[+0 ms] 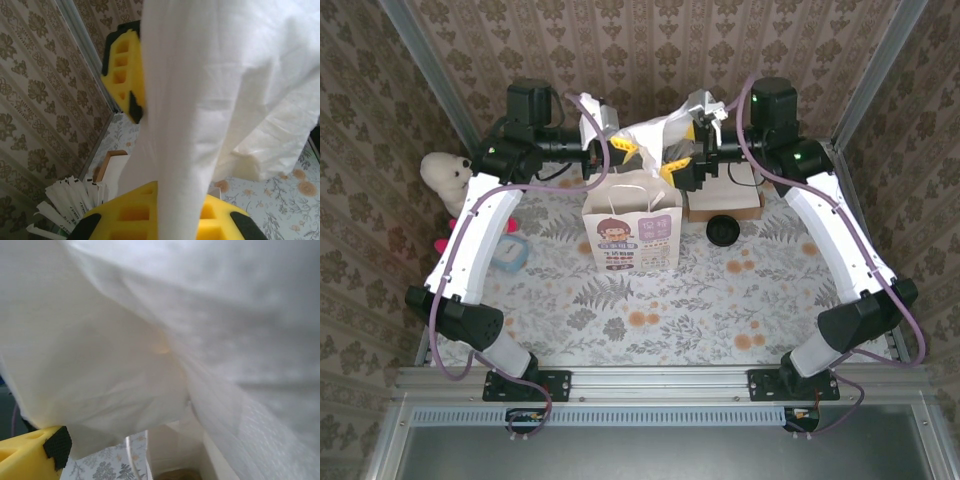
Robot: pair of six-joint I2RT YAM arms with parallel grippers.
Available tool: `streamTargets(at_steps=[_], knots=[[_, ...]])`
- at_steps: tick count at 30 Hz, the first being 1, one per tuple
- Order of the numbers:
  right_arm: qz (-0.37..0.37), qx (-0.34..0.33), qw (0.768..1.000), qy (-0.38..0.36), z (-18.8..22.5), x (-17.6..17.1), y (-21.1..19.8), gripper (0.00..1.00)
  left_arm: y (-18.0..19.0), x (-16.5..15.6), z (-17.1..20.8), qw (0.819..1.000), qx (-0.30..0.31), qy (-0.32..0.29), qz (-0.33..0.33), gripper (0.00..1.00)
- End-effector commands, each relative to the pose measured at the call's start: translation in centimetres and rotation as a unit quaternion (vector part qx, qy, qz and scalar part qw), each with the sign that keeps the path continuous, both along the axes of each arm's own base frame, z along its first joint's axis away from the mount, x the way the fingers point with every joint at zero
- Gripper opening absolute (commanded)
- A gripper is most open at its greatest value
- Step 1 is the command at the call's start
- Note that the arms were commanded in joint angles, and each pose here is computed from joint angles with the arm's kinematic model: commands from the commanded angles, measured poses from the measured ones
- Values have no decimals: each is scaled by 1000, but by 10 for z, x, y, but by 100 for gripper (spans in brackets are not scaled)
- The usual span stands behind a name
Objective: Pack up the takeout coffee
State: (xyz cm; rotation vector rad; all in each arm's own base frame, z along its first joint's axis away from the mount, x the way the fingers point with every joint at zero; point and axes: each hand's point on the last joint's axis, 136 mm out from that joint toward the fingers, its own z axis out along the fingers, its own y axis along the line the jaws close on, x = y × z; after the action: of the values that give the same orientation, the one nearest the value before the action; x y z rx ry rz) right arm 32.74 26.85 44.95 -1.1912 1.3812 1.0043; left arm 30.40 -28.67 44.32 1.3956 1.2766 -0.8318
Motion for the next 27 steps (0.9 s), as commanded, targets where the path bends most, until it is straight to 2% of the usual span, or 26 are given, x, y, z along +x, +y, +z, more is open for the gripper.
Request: streamTargets(at_steps=[1, 8, 10, 12, 16, 20, 23, 27], knots=[[44, 7, 998, -38, 17, -25, 2, 96, 9, -3, 12, 1000, -6, 6, 16, 5], [37, 4, 997, -62, 20, -36, 5, 97, 8, 4, 13, 999, -9, 24, 25, 5], [14, 1, 998, -65, 21, -31, 7, 89, 6, 1, 14, 999, -11, 29, 13, 5], [-10, 5, 998, -67, 25, -21, 12, 70, 5, 0, 12, 999, -10, 29, 11, 6], [-14, 6, 997, -76, 28, -17, 22, 45, 4, 0, 10, 999, -9, 35, 12, 6], [-51, 0, 996, -70, 33, -7, 17, 0, 6, -2, 7, 999, -7, 46, 19, 8], [-61, -12, 996, -64, 29, -8, 11, 0, 12, 1, -2, 997, -8, 56, 48, 26], [-76, -25, 997, -21, 17, -6, 7, 0, 25, 2, -10, 994, -26, 61, 86, 59]])
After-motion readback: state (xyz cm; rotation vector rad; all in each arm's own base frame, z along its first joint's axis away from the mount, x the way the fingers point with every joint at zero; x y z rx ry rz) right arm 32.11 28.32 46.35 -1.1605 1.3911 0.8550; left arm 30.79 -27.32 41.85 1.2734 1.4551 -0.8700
